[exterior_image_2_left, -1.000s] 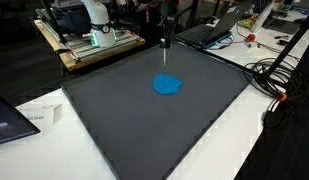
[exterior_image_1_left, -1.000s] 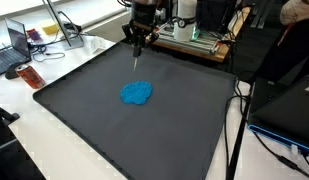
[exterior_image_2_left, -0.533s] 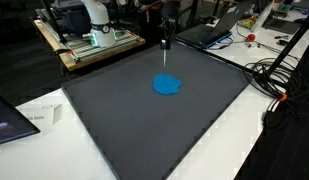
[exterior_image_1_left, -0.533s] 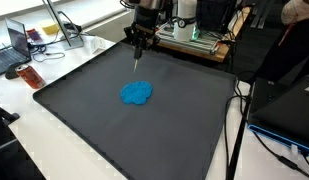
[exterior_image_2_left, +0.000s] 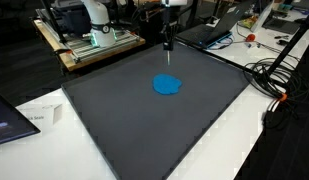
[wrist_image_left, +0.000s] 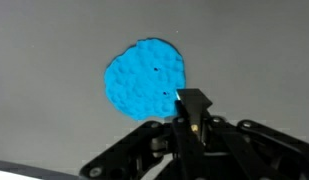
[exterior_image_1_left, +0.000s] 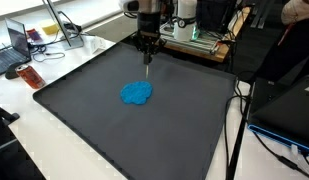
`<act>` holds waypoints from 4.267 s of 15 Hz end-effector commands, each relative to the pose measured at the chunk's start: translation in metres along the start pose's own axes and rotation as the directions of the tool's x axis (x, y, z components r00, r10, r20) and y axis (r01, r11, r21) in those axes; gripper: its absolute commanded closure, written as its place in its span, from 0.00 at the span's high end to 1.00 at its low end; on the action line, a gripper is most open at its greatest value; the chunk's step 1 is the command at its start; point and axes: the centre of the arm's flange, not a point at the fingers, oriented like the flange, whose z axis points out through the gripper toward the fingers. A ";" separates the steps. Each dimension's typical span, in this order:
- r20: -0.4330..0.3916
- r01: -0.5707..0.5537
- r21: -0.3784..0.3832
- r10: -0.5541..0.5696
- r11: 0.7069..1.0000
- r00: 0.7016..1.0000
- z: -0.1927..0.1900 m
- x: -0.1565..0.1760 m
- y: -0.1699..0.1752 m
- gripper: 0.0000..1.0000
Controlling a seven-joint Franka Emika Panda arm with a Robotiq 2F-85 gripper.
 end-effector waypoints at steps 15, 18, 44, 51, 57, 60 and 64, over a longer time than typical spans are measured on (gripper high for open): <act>0.157 -0.429 0.053 0.416 0.902 0.896 0.008 0.002 0.055 0.03; 0.192 -0.568 0.059 0.549 0.821 0.814 0.016 0.002 0.054 0.03; -0.018 -0.968 -0.077 0.971 -0.241 -0.240 0.036 0.038 0.065 0.03; -0.074 -0.952 -0.056 0.952 -0.300 -0.296 0.049 0.047 0.064 0.03; -0.045 -0.945 -0.081 0.948 -0.317 -0.315 0.076 0.057 0.074 0.03; -0.027 -0.936 -0.109 0.942 -0.334 -0.333 0.100 0.060 0.081 0.03; -0.021 -0.926 -0.136 0.936 -0.351 -0.352 0.112 0.062 0.087 0.03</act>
